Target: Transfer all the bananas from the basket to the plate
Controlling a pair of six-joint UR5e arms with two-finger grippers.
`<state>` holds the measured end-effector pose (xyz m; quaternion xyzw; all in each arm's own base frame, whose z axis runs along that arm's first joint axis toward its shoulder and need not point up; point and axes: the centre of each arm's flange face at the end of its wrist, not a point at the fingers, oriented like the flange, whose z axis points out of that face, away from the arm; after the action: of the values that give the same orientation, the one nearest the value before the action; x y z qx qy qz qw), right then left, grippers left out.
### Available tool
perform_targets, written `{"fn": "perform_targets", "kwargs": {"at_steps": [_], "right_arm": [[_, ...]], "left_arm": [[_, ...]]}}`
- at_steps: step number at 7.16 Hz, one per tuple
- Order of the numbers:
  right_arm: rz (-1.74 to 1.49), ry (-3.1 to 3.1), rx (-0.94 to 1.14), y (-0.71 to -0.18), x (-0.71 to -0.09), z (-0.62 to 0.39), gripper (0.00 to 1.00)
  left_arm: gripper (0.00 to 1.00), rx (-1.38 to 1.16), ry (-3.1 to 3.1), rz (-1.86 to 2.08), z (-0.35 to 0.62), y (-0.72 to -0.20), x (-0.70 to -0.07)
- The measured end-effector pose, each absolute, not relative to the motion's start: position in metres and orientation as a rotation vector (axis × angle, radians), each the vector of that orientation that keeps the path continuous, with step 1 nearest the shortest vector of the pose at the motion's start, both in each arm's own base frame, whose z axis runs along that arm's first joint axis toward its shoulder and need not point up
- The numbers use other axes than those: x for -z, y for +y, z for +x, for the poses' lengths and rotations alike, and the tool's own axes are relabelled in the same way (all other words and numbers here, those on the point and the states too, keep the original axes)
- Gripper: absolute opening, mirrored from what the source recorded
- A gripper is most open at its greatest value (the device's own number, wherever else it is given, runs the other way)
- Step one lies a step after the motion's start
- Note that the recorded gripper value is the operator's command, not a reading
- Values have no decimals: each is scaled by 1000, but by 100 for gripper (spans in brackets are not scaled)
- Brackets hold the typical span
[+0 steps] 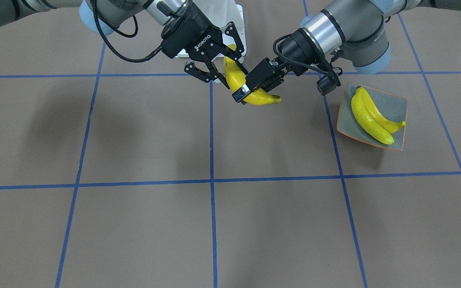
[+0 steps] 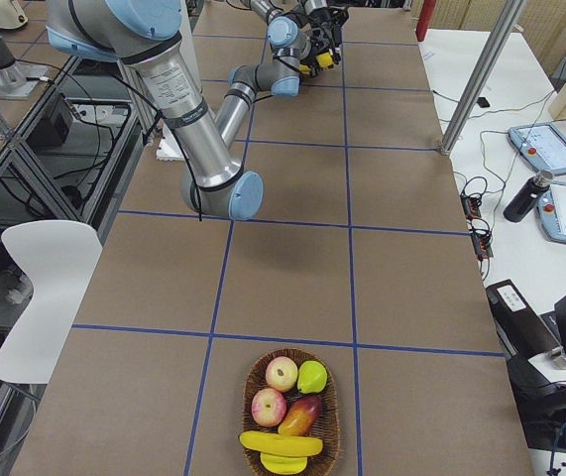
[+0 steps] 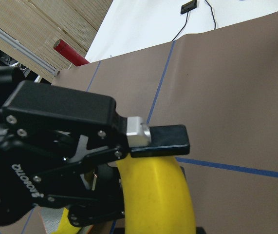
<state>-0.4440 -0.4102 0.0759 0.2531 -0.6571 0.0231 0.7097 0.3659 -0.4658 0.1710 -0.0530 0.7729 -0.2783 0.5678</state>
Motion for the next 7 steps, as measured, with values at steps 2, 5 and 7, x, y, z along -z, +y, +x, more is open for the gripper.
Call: {"fn": "perform_targets", "kwargs": {"at_steps": [2,5,7], "right_arm": [[564,-1442,-62,-411,-88,-439,100],[525,-1413,-54,-435,-122,-385,100],[475,-1323,-105,-467,-179,-337,100]], "left_arm": [[0,657,1816,-124,365,-466,-172],[0,679,1778,-106,358,-470,-196],[0,718,1658,-56,340,-472,-268]]}}
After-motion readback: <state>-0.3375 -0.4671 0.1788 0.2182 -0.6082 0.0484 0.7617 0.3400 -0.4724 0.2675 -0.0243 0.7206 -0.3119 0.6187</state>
